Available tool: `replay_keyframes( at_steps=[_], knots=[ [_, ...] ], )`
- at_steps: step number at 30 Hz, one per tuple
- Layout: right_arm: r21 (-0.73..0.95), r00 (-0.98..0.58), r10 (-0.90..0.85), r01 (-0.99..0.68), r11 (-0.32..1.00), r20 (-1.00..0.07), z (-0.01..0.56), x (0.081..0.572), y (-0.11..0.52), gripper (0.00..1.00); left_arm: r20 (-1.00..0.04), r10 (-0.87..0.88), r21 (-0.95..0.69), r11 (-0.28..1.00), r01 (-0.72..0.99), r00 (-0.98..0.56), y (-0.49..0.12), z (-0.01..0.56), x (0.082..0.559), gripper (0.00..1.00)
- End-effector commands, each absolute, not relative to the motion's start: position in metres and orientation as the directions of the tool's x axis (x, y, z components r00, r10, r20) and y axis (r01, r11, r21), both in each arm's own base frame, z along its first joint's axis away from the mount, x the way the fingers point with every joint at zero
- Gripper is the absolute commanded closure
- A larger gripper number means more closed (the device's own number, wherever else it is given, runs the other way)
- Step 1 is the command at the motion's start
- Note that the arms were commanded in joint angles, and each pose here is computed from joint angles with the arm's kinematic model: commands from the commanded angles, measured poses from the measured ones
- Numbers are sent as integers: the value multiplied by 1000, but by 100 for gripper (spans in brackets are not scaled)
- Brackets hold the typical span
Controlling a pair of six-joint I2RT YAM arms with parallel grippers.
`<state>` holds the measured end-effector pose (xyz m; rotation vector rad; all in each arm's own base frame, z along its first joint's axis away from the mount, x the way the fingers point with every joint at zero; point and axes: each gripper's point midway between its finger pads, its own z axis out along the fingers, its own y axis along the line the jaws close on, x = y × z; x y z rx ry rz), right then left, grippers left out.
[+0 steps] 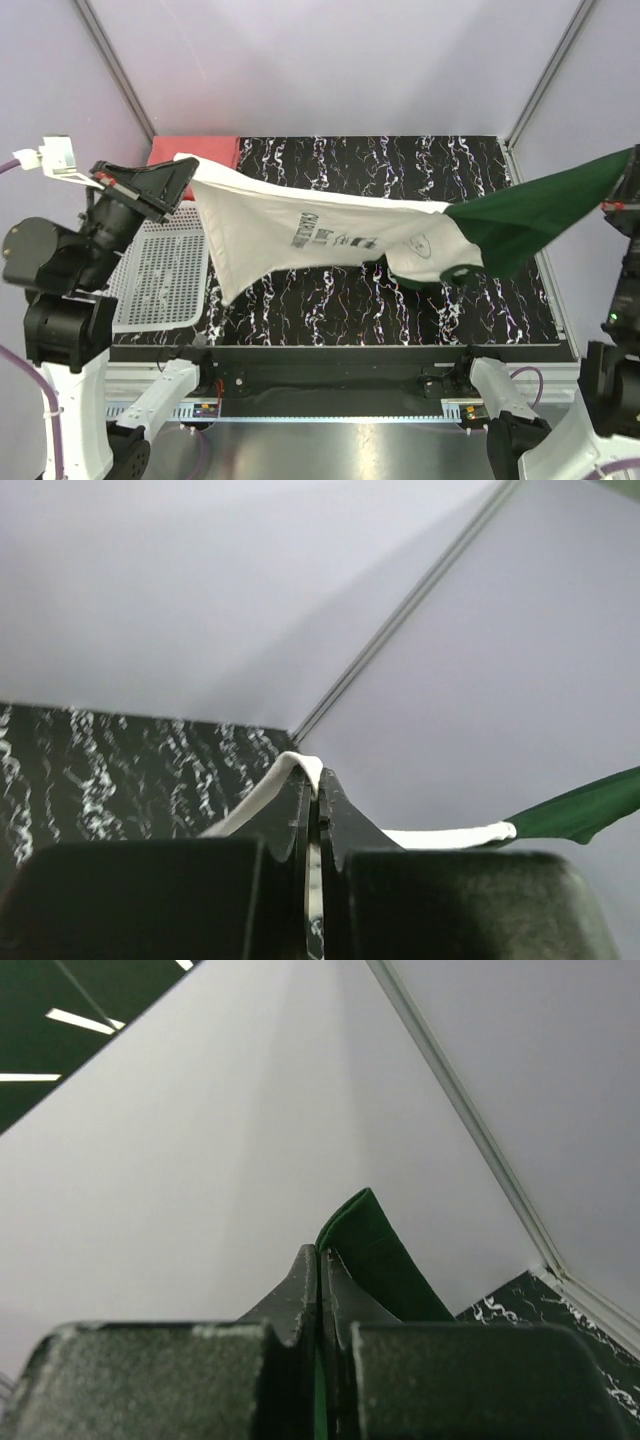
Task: Fold and stack the t-shirts
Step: Flatten the tshirt out
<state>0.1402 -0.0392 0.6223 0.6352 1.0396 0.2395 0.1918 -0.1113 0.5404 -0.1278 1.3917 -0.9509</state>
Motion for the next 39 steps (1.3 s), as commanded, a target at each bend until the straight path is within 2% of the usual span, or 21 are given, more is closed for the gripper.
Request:
replay_keyframes(
  at_steps=[1, 4, 6, 7, 8, 10, 11, 13, 14, 17, 20, 23, 27, 34, 39],
  knots=[
    [555, 517, 427, 117, 824, -742, 639, 134, -40, 100, -773, -628, -567, 617, 546, -94, -116, 564, 184, 100],
    [535, 471, 422, 132, 834, -775, 639, 165, -43, 100, -785, -607, -577, 645, 501, -123, -119, 555, 219, 100],
    [524, 425, 421, 158, 837, -801, 634, 203, -50, 100, -792, -597, -576, 666, 473, -124, -118, 552, 240, 100],
    [516, 430, 420, 133, 846, -799, 644, 208, -47, 100, -797, -585, -582, 679, 448, -149, -121, 543, 263, 100],
    [512, 389, 426, 149, 846, -817, 638, 244, -54, 100, -800, -584, -578, 687, 441, -138, -120, 546, 273, 100],
    [487, 401, 409, 114, 866, -820, 657, 260, -52, 100, -800, -578, -588, 700, 405, -162, -123, 534, 309, 100],
    [476, 353, 406, 139, 868, -843, 645, 302, -61, 100, -801, -582, -580, 701, 415, -137, -123, 541, 319, 100],
    [454, 373, 384, 119, 883, -845, 657, 321, -63, 100, -801, -580, -585, 708, 395, -148, -126, 532, 350, 100],
    [439, 335, 376, 136, 888, -864, 643, 358, -71, 100, -803, -583, -576, 710, 406, -119, -126, 541, 358, 100],
    [413, 325, 356, 125, 902, -876, 636, 400, -78, 100, -809, -578, -564, 710, 422, -109, -131, 544, 385, 100],
    [428, 353, 369, 101, 898, -860, 640, 416, -86, 100, -803, -589, -560, 695, 451, -88, -135, 552, 396, 100],
    [412, 379, 362, 56, 909, -851, 651, 416, -84, 100, -801, -594, -555, 687, 469, -78, -136, 559, 397, 100],
    [399, 419, 334, 74, 914, -845, 664, 393, -97, 100, -808, -584, -542, 685, 486, -79, -138, 561, 386, 100],
    [372, 561, 253, 107, 922, -788, 714, 310, -104, 100, -819, -573, -490, 707, 511, 8, -126, 579, 340, 100],
    [354, 612, 193, 153, 923, -767, 730, 266, -98, 100, -810, -586, -480, 679, 556, 16, -127, 591, 304, 100]
  ],
)
